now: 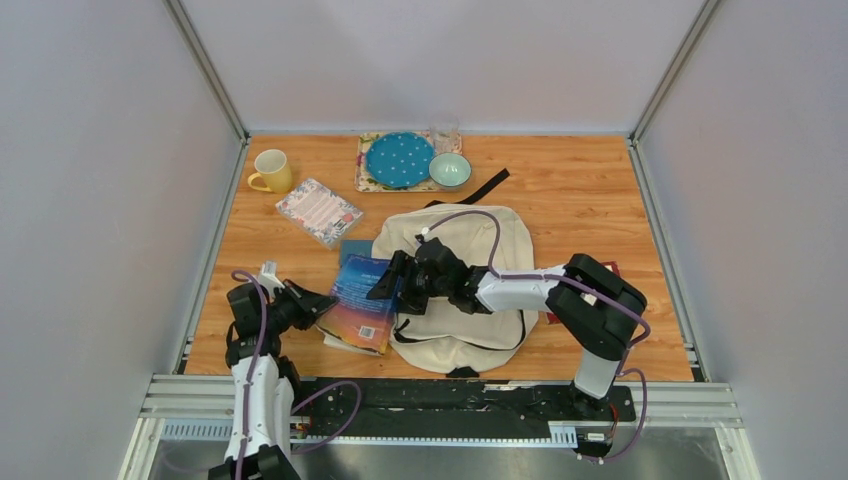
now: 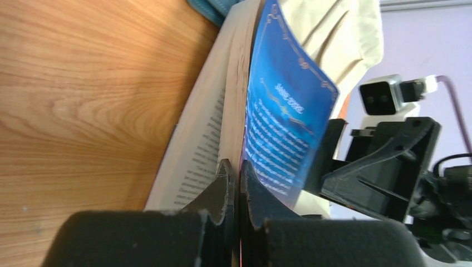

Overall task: Pack the student bag
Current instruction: Pick up the book from the center of the board.

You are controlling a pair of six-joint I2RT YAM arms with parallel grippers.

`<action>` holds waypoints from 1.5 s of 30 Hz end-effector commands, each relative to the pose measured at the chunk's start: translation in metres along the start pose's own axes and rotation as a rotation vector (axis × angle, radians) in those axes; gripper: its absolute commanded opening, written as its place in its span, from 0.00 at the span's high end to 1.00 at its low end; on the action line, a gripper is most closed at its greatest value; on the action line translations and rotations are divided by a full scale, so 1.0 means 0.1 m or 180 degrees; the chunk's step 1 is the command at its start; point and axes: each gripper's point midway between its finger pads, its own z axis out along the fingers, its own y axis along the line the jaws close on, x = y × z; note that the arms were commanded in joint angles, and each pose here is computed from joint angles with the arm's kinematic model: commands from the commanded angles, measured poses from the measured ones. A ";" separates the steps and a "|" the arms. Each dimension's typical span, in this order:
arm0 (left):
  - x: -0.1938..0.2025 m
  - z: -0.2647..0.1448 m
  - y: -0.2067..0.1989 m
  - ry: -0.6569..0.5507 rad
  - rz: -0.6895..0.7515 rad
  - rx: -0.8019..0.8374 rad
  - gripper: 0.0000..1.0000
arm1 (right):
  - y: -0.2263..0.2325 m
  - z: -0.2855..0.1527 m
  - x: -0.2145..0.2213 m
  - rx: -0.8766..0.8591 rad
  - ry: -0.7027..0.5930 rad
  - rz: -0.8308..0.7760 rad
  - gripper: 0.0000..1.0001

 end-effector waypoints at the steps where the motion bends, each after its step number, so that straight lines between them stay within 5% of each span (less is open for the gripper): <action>1: 0.34 0.04 0.03 0.0393 -0.0103 0.0150 1.00 | 0.74 0.01 0.07 -0.0585 0.0005 -0.0349 0.28; 3: 0.38 0.05 0.05 0.0428 -0.0097 0.0137 1.00 | 0.71 0.05 0.09 -0.0505 0.0022 -0.0325 0.38; 10: 0.43 0.05 0.05 0.0533 -0.0017 0.0134 1.00 | 0.57 0.19 0.16 -0.0462 0.0149 -0.0263 0.43; 14: 0.45 0.03 0.03 0.0572 0.0012 0.0159 1.00 | 0.64 0.21 0.19 -0.0598 0.0220 -0.0322 1.00; 17: 0.39 0.00 -0.05 0.0533 0.0187 0.0171 0.92 | 0.73 0.11 0.17 -0.0595 0.0180 -0.0508 1.00; 18: 0.36 -0.02 -0.09 0.0508 0.0244 0.0176 0.76 | 0.76 0.07 0.16 -0.0587 0.0162 -0.0569 1.00; 20: 0.24 -0.07 -0.23 0.0385 0.0451 0.0209 0.62 | 0.88 -0.08 0.13 -0.0617 0.0092 -0.0788 1.00; 23: 0.03 -0.18 -0.48 0.0122 0.0782 0.0225 0.21 | 1.10 -0.37 0.07 -0.0732 -0.0054 -0.1052 1.00; 30: -0.26 -0.38 -1.06 -0.0114 0.1175 0.0471 0.20 | 1.45 -1.15 -0.04 -0.1082 -0.0328 -0.1367 1.00; 38: -0.31 -0.59 -2.08 -0.0197 0.1231 0.1861 0.19 | 1.57 -1.93 -0.12 -0.1323 -0.0727 -0.1538 0.96; 45: 0.04 -0.65 -2.59 0.0219 0.1356 0.2518 0.19 | 1.66 -2.25 -0.09 -0.1512 -0.0815 -0.1580 0.95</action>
